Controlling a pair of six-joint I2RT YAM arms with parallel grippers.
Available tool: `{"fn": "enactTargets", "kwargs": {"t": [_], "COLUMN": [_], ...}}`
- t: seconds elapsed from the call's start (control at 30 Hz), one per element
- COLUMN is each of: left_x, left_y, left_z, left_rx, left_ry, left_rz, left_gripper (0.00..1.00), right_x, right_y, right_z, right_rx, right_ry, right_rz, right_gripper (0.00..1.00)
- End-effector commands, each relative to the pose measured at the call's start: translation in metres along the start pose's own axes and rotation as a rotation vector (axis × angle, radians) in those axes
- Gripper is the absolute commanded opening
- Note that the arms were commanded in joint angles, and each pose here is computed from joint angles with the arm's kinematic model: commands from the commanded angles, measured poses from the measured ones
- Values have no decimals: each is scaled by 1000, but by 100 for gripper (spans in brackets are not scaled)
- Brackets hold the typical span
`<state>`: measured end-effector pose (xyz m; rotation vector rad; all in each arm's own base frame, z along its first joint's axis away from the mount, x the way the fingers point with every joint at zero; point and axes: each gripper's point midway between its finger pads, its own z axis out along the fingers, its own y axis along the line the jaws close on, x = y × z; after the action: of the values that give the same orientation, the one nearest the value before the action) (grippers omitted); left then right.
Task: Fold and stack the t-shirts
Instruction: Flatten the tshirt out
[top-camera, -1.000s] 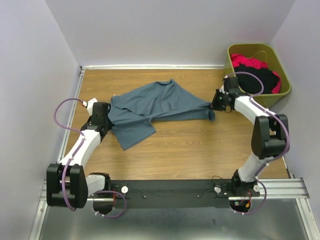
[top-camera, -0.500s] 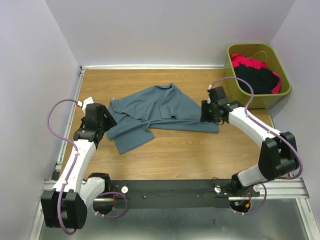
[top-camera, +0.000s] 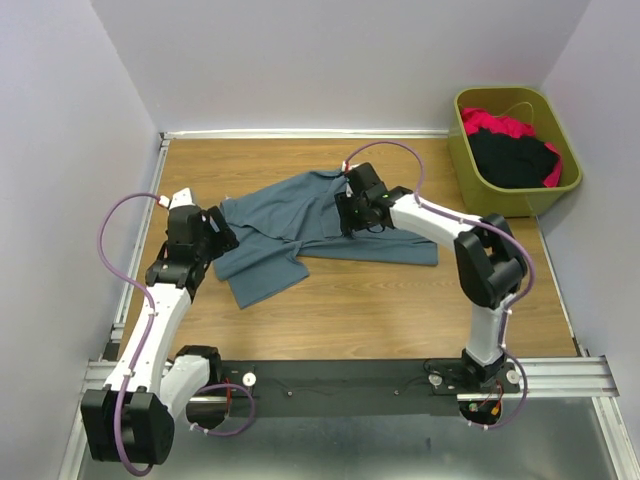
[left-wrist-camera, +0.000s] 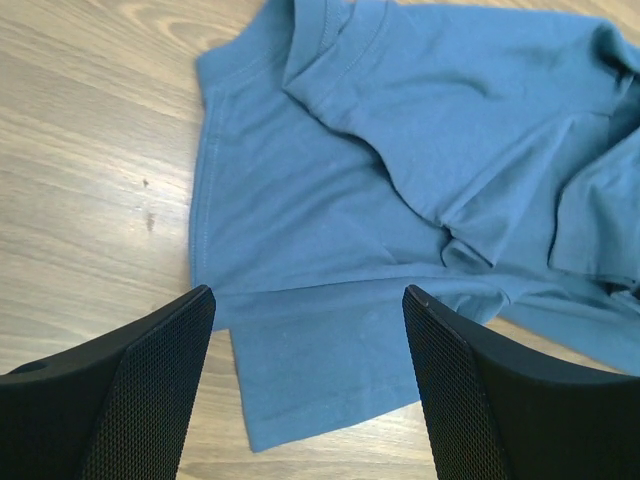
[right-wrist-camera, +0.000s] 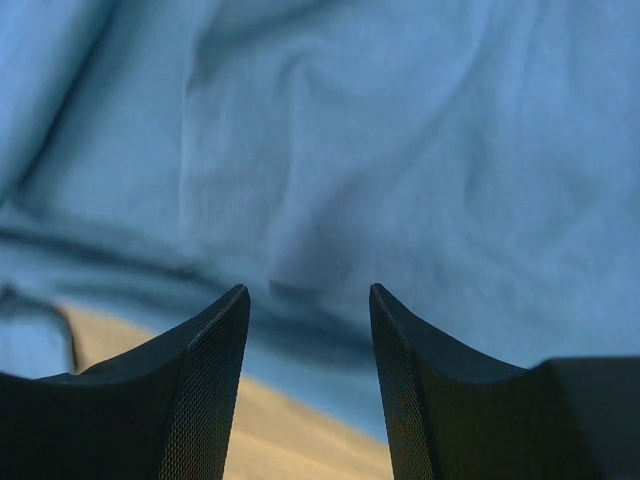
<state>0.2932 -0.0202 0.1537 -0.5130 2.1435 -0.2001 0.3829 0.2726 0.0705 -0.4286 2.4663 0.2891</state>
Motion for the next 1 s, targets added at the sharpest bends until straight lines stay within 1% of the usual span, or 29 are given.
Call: {"fn": "enactTargets", "kwargs": {"t": [0.0,0.1,0.17,0.27,0.3,0.33,0.37,0.4,0.43,0.5,0.53,0.57,0.6,0.63,0.67,0.7,0.73,0.77,0.8,0.83,0.87,0.9,0.93,0.97], "left_x": [-3,-3,-1,4,6,7,7,7,6,5,6,7,8,8,9,12,14,15,15,15,16,17,19,19], "left_y": [-11,-11,-10,-9,-8,-8,-8,-9,-9,-10,-10,-11,-11,-11,-11,-13,-16,-16,-17,-18,-18,-18,-18,-19], "left_z": [3,3,4,4,4,3,3,2,1,0,-1,-1,-1,-2,-1,-2,-2,-2,-1,-2,0,0,2,3], "left_rx": [77,84,85,89,90,90,92,95,95,99,101,106,110,110,107,117,135,139,141,144,144,147,145,148], "left_ry": [-27,-39,-42,-43,-41,-39,-38,-36,-40,-39,-38,-34,-30,-27,-23,-9,3,5,9,12,19,21,30,35], "left_rz": [29,34,33,25,23,20,19,17,19,16,14,13,13,14,12,14,16,16,17,21,22,24,23,28], "left_gripper": [84,84,84,84,84,84,84,84,84,84,84,84,84,84,84,84,84,84,84,84,84,84,84,84], "right_x": [-21,-17,-12,-9,-13,-17,-23,-29,-40,-64,-77,-86,-110,-120,-129,-150,-154,-164,-167,-178,-183,-187,-189,-180], "right_y": [13,12,12,8,-1,-7,-19,-25,-40,-64,-91,-107,-122,-156,-174,-189,-216,-227,-236,-247,-244,-243,-232,-223], "right_z": [23,38,45,48,45,42,39,36,30,20,14,10,1,-7,-9,-19,-20,-29,-28,-37,-38,-43,-42,-37], "right_rx": [-34,-22,-19,5,48,78,129,145,167,209,256,292,324,397,430,453,486,497,502,505,474,471,402,360], "right_ry": [-39,-20,-3,1,-18,-33,-54,-69,-93,-147,-174,-197,-251,-281,-302,-356,-368,-401,-413,-445,-450,-463,-457,-428], "right_rz": [42,53,54,54,45,40,27,29,55,93,130,151,175,221,249,295,341,375,410,432,424,425,411,404], "right_gripper": [59,57,54,36,23,15,4,2,1,1,1,1,1,1,1,2,5,11,26,34,44,48,51,53]}}
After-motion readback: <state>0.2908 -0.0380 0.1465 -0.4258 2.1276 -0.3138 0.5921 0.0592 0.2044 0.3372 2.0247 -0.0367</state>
